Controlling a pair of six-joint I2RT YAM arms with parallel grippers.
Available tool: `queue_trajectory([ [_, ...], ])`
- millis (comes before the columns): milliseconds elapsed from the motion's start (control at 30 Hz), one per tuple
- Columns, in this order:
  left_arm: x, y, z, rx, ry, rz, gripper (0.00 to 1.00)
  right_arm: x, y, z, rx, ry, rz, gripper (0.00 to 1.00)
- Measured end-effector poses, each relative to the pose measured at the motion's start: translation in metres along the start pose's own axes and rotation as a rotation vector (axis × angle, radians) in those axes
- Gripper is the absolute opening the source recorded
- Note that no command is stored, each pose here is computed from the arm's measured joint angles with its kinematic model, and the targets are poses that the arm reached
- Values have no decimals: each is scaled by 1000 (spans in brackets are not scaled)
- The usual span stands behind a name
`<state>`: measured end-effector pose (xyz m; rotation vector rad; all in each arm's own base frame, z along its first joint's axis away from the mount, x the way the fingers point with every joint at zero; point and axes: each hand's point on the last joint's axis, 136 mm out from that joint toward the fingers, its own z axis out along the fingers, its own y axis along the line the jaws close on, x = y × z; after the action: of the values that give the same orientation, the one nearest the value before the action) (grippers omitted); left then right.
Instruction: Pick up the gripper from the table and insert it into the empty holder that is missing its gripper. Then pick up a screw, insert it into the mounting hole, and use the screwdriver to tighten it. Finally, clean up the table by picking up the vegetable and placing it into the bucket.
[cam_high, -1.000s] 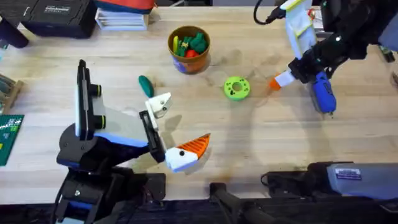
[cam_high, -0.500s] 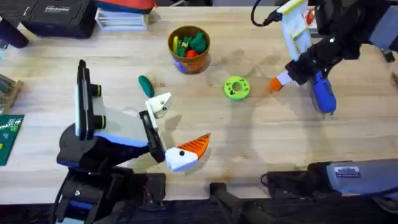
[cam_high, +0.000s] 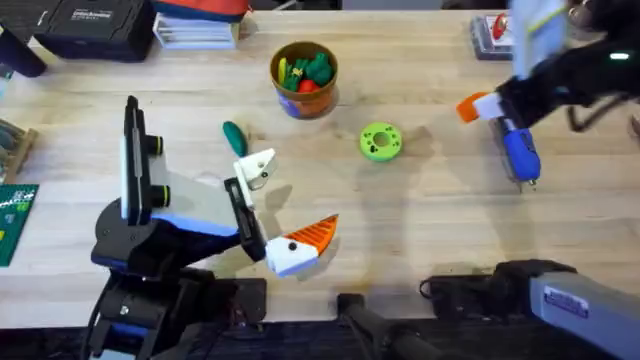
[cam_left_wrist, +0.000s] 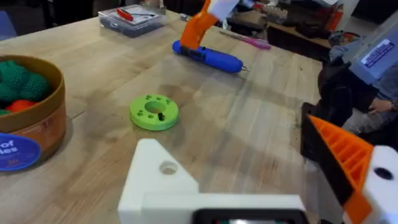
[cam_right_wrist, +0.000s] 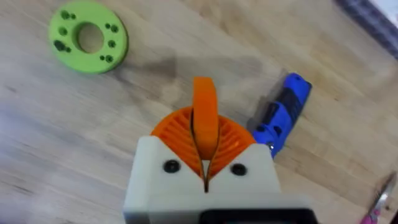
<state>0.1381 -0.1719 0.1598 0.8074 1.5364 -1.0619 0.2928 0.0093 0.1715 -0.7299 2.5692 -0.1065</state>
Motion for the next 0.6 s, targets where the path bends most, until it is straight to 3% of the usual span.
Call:
queue_trajectory([
  [133,0,0,0,0,0,0,985,4,-1,-41,54,-87,67,8],
  [367,0,0,0,0,0,0,985,19,20,-89,29,-251,210,7],
  [600,0,0,0,0,0,0,985,15,67,-92,-179,-493,414,7],
])
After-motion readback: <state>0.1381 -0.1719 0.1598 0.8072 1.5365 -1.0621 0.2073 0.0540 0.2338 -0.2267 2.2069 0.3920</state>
